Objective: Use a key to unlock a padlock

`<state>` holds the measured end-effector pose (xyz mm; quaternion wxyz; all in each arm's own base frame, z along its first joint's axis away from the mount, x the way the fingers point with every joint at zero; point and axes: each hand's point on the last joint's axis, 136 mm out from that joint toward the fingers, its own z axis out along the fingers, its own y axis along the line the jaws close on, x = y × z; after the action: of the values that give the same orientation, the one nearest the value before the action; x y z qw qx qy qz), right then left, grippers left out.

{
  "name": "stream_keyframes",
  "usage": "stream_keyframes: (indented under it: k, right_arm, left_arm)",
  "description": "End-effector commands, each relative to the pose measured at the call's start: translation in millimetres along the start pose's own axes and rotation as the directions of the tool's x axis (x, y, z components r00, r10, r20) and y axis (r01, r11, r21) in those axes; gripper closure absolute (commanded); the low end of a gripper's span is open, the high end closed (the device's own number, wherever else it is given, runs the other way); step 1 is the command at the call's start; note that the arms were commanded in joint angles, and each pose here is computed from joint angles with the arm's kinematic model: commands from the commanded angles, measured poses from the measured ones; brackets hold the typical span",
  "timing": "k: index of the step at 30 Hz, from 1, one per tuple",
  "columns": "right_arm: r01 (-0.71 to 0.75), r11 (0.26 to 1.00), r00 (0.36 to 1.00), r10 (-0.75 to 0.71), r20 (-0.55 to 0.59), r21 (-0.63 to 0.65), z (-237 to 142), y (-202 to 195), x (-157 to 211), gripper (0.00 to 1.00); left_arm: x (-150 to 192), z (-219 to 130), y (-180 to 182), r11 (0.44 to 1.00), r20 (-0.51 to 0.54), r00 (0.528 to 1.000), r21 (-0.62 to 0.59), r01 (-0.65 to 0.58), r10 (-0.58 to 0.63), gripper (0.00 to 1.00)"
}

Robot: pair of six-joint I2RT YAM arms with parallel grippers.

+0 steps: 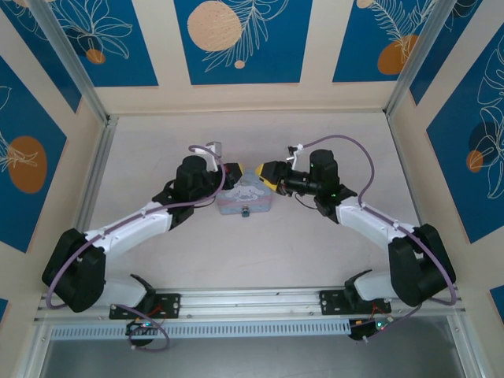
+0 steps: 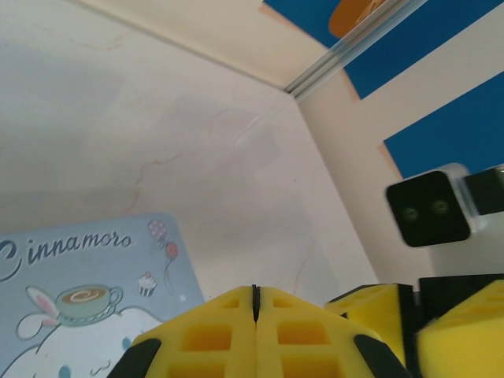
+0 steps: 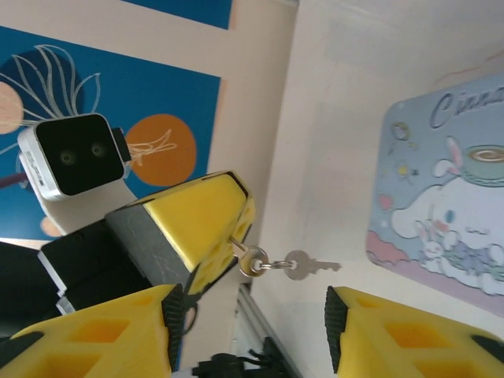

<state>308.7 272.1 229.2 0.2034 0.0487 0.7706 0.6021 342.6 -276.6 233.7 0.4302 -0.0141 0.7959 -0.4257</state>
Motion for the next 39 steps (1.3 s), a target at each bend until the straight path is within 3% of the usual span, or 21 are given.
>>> stream_keyframes:
  k: [1, 8, 39]
  right_arm:
    - [-0.018, 0.991, 0.999, 0.014, -0.029, -0.135, 3.8, 26.1, -1.1, 0.47]
    - [-0.078, 0.977, 0.996, 0.066, -0.066, -0.197, 15.6, 18.6, -0.4, 0.47]
    - [-0.078, 0.959, 0.990, 0.041, -0.138, -0.272, 41.4, 21.0, 7.6, 0.71]
  left_arm:
    - [-22.2, -5.0, -13.4, 0.997, 0.110, 0.994, 0.076, 0.005, -0.013, 1.00]
    - [-24.8, -7.0, -12.7, 0.992, 0.155, 0.986, 0.115, 0.047, -0.065, 1.00]
    - [-22.5, 2.2, -2.3, 0.977, 0.188, 0.965, 0.139, 0.160, -0.185, 1.00]
